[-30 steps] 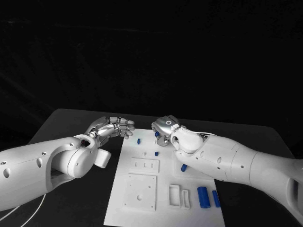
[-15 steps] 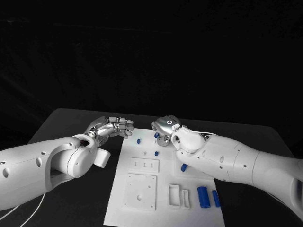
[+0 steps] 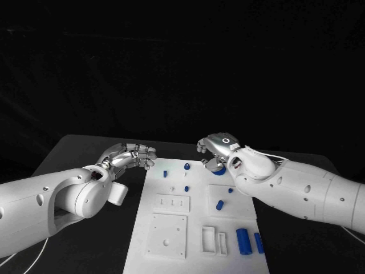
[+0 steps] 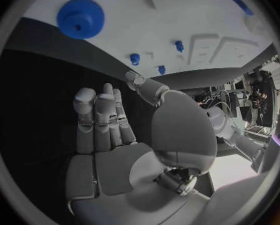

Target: Assemble the parts on the task board

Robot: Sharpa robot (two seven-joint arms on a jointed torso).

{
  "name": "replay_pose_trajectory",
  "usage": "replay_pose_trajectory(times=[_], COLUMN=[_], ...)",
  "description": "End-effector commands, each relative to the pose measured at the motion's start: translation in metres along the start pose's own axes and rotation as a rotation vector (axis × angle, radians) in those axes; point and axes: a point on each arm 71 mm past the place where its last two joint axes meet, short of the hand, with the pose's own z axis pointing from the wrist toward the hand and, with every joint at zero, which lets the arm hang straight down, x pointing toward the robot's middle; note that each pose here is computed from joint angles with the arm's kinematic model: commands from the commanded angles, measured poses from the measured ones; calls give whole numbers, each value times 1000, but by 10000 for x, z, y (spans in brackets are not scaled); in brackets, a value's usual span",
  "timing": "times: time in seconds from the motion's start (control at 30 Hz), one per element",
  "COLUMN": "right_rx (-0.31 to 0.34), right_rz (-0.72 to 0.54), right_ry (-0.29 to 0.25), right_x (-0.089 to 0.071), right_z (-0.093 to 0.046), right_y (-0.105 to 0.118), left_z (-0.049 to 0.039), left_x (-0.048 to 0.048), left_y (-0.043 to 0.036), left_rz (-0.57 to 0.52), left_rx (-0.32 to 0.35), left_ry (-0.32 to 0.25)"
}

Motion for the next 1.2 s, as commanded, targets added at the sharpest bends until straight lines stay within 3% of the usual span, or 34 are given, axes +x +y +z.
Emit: replay_pose_trajectory(times=[0.03,0.23,0.47,0.8,1.2], right_rx=[25,89,148,155,163], right_rz=[67,128,205,249,246], right_ry=[44,125,180,226,241], right_x=[-38,3,81,252,344], right_z=[-55,-145,-161,-133,-154], right_y=[-174,-532,-742,-698,-707], left_z=[-12,-20,-18,10,3], left_x=[-1,-15,-31,-22,-29], left_y=[-35,-33,-30,-24,-23], left_rz=[-1,-2,-2,-1,-1], left_rx=[23,23,22,21,19], left_ry=[10,11,10,13,11])
